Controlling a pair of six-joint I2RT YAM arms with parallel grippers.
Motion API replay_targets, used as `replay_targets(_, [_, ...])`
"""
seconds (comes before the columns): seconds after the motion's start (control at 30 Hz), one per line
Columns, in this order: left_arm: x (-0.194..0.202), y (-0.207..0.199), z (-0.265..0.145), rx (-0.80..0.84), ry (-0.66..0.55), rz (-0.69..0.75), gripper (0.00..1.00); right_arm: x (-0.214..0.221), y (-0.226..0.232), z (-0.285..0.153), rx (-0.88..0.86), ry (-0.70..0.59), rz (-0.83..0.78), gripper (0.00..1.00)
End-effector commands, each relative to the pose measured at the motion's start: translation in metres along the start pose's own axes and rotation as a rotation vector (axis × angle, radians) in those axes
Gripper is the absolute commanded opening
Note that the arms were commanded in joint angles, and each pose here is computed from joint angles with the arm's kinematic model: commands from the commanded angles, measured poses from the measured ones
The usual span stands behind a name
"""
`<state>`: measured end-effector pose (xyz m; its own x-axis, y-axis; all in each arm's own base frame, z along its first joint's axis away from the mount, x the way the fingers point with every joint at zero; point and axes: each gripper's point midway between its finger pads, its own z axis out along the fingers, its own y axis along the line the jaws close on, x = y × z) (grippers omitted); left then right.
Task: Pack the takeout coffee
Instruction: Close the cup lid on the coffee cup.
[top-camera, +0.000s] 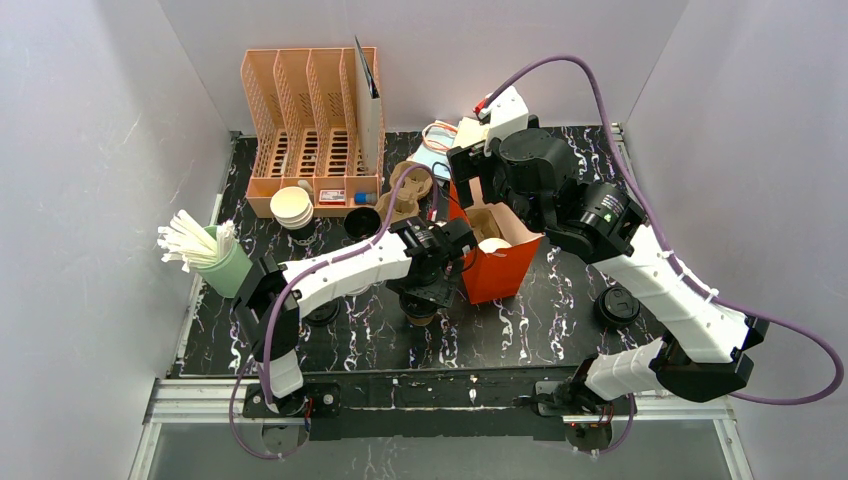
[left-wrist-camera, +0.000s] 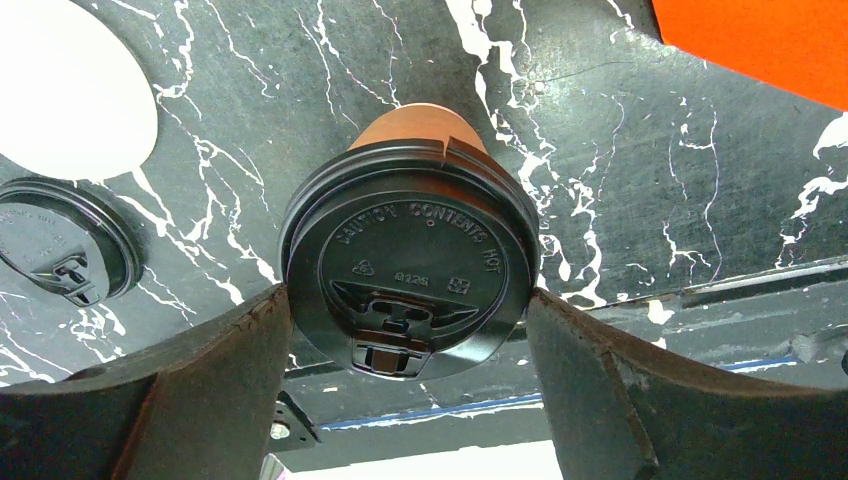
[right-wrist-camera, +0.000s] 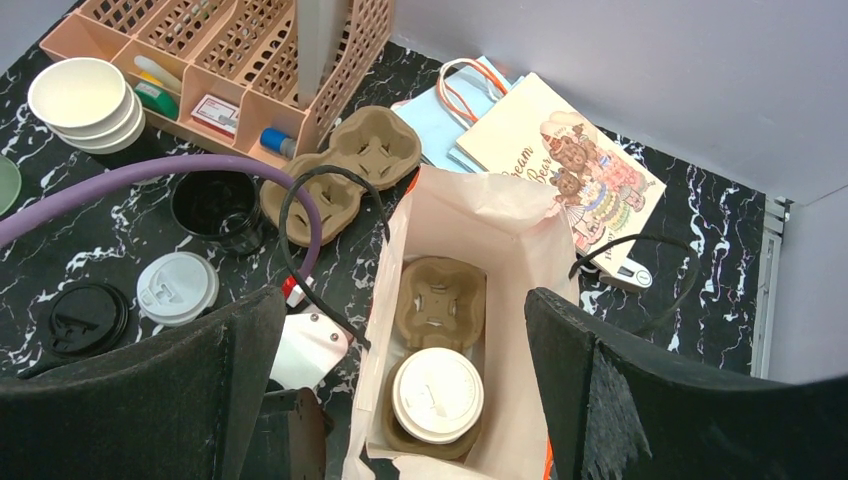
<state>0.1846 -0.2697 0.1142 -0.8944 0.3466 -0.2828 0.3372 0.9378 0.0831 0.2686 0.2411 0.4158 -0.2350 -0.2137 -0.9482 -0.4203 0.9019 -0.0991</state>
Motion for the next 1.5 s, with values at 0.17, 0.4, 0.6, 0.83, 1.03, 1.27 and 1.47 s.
replay_targets(0.17, [0.011,0.003,0.009,-0.014,0.024,0.011,0.80,-0.019,-0.005,-0.010,-0.005,-0.053,0.039,0.98])
replay_targets(0.4, [0.014,0.005,0.013,-0.005,0.002,0.004,0.80,-0.009,-0.001,-0.012,-0.028,-0.008,0.052,0.98])
replay_targets(0.6, [0.019,0.005,0.020,0.009,0.006,0.002,0.78,-0.009,0.000,-0.012,-0.030,-0.002,0.054,0.98])
replay_targets(0.83, [0.023,0.003,0.021,0.015,0.035,0.019,0.76,-0.003,0.003,-0.013,-0.046,0.030,0.061,0.98])
replay_targets(1.03, [0.018,0.003,0.015,0.003,0.038,0.037,0.77,0.017,0.007,-0.026,-0.084,0.115,0.105,0.96])
replay_targets(1.27, [0.017,0.018,0.003,-0.034,0.048,0.054,0.77,0.050,0.021,-0.054,-0.187,0.271,0.177,0.85])
replay_targets(1.47, [0.020,0.034,-0.003,-0.029,0.048,0.038,0.78,0.082,0.037,-0.076,-0.328,0.349,0.186,0.71])
